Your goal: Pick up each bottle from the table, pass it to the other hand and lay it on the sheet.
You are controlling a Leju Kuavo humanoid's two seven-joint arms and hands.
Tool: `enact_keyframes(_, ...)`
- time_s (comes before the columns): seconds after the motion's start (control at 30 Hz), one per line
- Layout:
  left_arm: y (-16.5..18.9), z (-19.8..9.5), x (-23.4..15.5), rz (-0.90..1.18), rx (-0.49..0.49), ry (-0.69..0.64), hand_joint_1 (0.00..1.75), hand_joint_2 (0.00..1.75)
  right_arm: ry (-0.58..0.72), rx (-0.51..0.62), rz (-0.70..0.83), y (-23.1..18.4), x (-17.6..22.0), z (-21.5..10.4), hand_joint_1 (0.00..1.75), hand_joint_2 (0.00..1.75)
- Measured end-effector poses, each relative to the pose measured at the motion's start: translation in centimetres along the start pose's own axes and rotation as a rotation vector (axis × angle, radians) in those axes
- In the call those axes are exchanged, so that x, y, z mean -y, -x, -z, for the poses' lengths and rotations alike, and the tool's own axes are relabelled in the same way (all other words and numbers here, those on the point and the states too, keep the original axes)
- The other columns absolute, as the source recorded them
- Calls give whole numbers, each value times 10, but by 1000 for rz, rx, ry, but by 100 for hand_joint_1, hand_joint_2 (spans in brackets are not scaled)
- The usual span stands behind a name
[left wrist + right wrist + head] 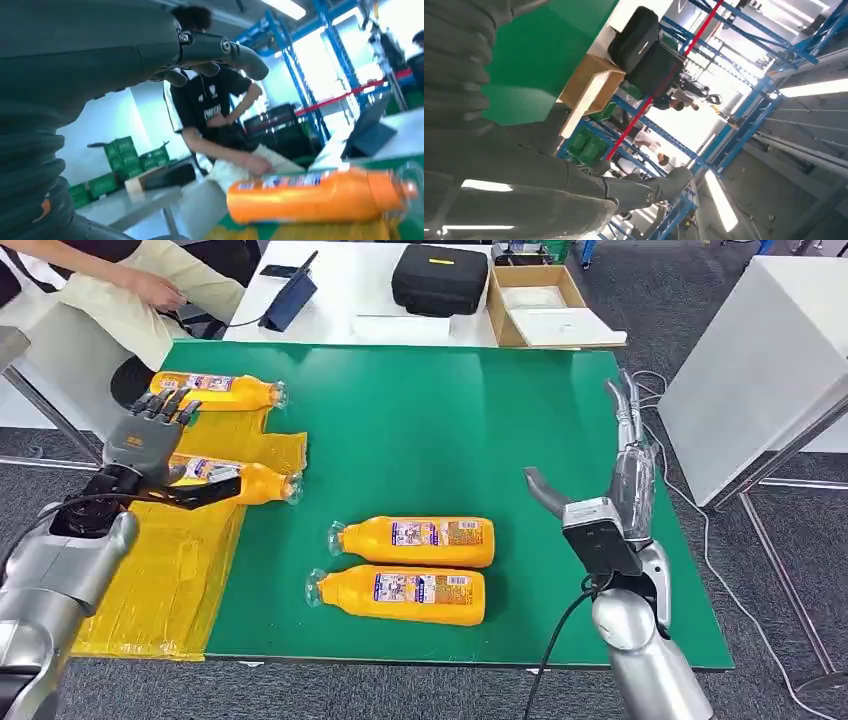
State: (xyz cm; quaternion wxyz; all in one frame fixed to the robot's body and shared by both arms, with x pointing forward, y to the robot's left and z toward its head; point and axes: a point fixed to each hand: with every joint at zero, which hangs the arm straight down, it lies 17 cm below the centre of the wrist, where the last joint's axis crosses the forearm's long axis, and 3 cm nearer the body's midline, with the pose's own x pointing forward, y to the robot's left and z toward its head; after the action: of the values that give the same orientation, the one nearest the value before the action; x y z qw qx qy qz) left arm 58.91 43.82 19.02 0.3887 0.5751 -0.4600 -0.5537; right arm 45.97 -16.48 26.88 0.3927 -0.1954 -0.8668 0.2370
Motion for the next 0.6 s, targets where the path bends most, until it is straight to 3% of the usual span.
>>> enact_keyframes(0.13, -10, 5, -27, -73, 44, -73, 0, 175, 1, -8, -6, 2, 1, -1, 0, 175)
enact_keyframes(0.3, -56, -1, -78, -510, 189, -214, 0, 175, -31, -55, -87, 17, 0, -7, 0, 175)
enact_keyframes(0.43, -78, -24, -115, -854, 227, -332, 0, 175, -89, -80, -226, 30, -1, -13, 0, 175)
enact_keyframes(0.6, -100, -46, -126, -1127, 268, -360, 0, 175, -218, -147, -286, 49, -15, -14, 0, 175)
